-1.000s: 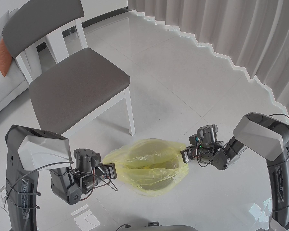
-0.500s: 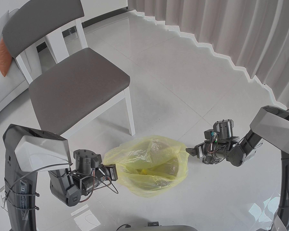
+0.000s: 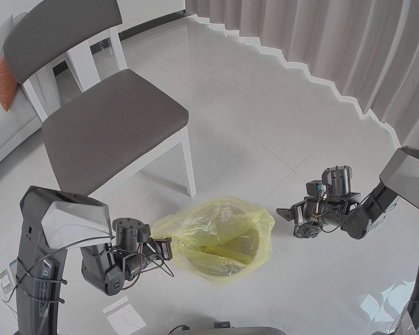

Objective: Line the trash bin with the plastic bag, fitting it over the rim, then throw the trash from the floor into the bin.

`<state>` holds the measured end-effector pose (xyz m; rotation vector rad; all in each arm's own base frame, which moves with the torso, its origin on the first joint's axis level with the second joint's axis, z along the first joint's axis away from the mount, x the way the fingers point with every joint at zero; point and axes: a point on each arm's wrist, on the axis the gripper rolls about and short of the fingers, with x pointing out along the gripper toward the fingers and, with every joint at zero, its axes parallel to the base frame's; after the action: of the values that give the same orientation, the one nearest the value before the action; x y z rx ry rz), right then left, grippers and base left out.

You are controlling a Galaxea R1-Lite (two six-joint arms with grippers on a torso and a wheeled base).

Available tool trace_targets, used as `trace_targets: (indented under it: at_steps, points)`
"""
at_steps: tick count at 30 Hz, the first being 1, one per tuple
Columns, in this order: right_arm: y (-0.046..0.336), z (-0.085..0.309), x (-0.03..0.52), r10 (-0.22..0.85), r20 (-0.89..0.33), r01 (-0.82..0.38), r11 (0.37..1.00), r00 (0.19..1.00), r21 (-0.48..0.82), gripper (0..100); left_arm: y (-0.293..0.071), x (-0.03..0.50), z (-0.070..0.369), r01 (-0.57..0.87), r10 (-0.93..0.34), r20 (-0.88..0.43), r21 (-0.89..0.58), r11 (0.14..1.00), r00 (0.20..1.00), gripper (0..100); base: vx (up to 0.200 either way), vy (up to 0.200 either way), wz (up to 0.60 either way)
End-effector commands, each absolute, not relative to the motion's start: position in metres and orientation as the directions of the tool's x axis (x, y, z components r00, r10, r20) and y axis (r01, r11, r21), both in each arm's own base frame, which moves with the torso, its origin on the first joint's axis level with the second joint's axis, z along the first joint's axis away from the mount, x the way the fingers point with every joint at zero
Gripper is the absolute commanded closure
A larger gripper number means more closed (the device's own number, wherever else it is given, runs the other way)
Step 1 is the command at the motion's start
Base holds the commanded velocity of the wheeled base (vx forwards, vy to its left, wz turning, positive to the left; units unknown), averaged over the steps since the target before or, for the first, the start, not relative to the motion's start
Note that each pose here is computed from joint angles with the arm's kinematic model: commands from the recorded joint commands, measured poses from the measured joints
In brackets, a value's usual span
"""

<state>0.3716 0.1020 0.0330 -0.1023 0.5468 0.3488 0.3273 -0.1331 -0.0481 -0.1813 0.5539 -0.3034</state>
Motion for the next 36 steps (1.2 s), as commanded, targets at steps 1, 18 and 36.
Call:
trace_targets:
  at_steps: [1, 18, 36]
  points:
    - [0.102, 0.04, 0.37, 0.3, -0.511, -0.352, 0.936, 0.805, -0.005, 0, -0.129, 0.328, -0.054, 0.22, -0.32, -0.497, -0.251, 0.943, 0.807, 0, 0.0, 0.0, 0.0]
    - [0.098, 0.048, 0.365, 0.3, -0.499, -0.348, 0.937, 0.813, -0.004, 0, -0.111, 0.284, -0.017, 0.229, -0.329, -0.445, -0.264, 0.937, 0.833, 0, 0.0, 0.0, 0.0]
    - [0.093, 0.052, 0.356, 0.305, -0.499, -0.35, 0.937, 0.811, 0.004, 0, -0.134, 0.347, -0.026, 0.236, -0.316, -0.458, -0.224, 0.946, 0.831, 0, 0.0, 0.0, 0.0]
